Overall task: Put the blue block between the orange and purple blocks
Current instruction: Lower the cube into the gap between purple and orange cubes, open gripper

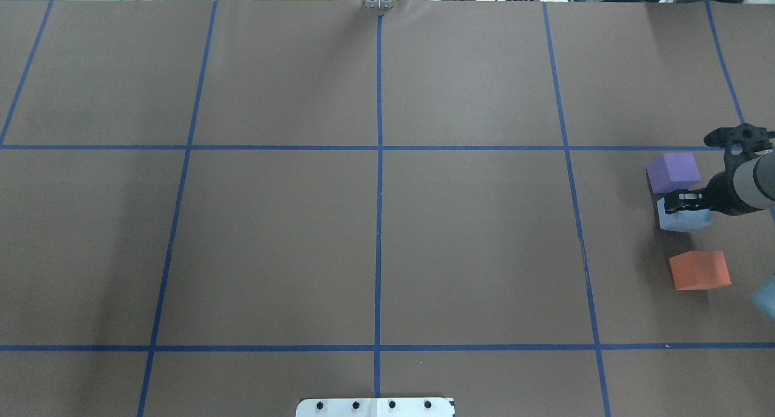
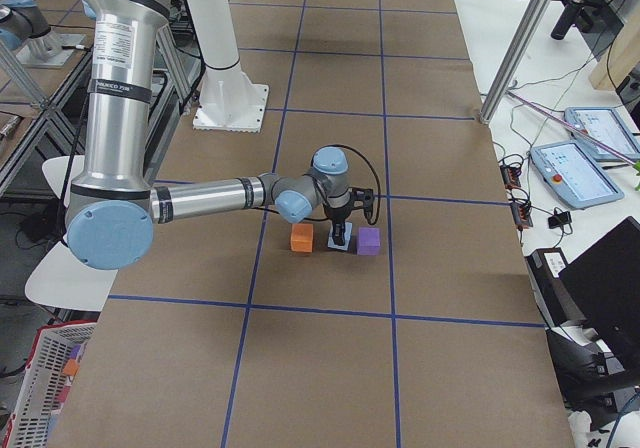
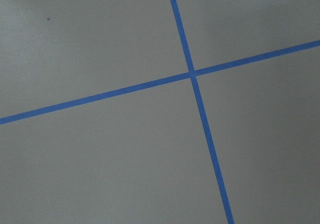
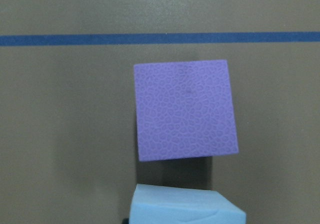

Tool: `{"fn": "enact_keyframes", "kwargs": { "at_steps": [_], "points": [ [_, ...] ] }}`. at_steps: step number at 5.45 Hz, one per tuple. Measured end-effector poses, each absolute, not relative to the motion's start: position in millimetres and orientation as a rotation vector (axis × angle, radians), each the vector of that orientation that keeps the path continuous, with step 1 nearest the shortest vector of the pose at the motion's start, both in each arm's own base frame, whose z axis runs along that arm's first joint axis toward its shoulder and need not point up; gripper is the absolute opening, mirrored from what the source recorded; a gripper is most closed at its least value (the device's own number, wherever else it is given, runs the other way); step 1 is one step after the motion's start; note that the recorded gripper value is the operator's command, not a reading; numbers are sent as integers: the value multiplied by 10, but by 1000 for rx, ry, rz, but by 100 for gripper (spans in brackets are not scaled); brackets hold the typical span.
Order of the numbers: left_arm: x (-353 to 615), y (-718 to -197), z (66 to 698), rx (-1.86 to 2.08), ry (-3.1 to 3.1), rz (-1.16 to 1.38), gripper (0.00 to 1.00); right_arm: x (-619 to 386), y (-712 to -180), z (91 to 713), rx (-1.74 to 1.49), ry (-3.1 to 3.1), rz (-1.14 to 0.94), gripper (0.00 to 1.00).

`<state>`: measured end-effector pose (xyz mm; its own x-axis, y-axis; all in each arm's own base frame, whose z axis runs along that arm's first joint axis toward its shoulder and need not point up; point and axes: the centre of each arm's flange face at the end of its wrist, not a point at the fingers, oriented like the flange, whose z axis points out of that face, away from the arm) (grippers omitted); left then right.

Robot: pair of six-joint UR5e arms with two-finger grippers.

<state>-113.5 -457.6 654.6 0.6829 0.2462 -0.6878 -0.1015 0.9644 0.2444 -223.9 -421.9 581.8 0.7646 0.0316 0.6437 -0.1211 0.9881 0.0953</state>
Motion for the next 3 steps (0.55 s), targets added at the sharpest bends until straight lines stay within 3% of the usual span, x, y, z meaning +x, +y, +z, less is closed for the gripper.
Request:
{"fn": "enact_keyframes", "kwargs": {
  "at_steps": [1, 2, 3],
  "points": [
    [-1136, -4583, 6535, 200, 795, 198, 100, -2275, -4188, 5833, 138, -688, 71, 8],
    [-1137, -4590, 6524, 210, 793, 202, 100, -2272, -4172, 5842, 146, -684, 50, 89],
    [-1137, -4597, 6516, 216, 792, 204, 100, -2266, -4167, 5838, 158, -681, 19, 100]
  ]
}}
